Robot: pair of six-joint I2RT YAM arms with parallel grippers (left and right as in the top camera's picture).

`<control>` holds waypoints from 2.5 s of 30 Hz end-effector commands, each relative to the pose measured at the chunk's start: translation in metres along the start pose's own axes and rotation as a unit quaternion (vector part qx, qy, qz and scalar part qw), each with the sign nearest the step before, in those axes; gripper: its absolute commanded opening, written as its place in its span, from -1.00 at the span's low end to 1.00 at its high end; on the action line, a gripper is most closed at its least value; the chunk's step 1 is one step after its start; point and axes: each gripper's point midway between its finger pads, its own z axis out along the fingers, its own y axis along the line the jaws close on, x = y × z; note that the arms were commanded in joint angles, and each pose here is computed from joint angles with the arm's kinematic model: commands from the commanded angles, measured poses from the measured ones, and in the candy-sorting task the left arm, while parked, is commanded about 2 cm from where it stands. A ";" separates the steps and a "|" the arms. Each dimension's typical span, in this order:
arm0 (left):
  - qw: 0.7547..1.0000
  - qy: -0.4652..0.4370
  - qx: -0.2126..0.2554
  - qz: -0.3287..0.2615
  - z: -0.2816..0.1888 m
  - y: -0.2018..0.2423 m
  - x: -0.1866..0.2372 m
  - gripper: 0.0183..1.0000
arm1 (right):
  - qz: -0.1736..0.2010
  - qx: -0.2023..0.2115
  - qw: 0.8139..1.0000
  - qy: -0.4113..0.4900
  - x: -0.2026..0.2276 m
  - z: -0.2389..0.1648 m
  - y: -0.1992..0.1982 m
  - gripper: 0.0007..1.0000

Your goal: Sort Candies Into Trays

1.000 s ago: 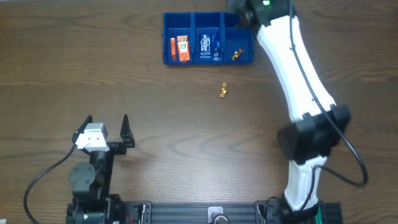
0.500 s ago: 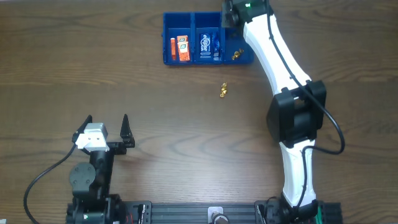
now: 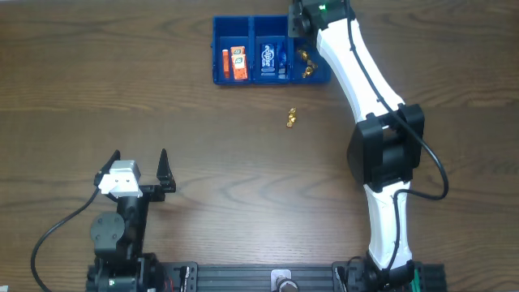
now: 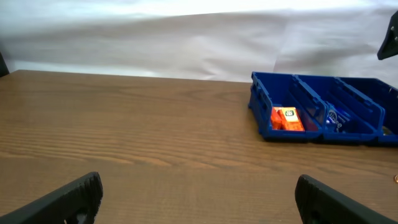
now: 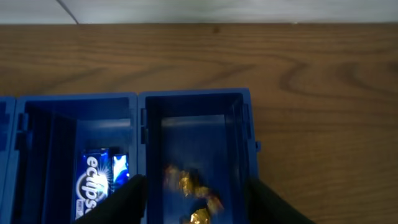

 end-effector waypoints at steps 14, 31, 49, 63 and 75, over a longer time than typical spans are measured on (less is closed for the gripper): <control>1.000 0.025 0.004 0.004 0.001 0.000 0.016 1.00 | 0.013 -0.010 1.000 -0.021 -0.024 -0.098 -0.024 0.52; 1.000 0.025 0.004 0.004 0.001 0.000 0.016 1.00 | 0.005 -0.057 0.968 0.246 0.131 -0.136 0.018 0.50; 1.000 0.025 0.004 0.004 0.001 -0.001 0.016 1.00 | 0.036 -0.042 0.953 0.297 0.208 -0.050 0.041 0.32; 1.000 0.025 0.004 0.004 0.001 -0.001 0.016 0.99 | 0.060 -0.002 0.950 0.306 0.222 -0.022 0.034 0.25; 1.000 0.025 0.004 0.004 0.001 -0.001 0.016 1.00 | 0.061 0.010 0.946 0.320 0.234 -0.003 0.030 0.23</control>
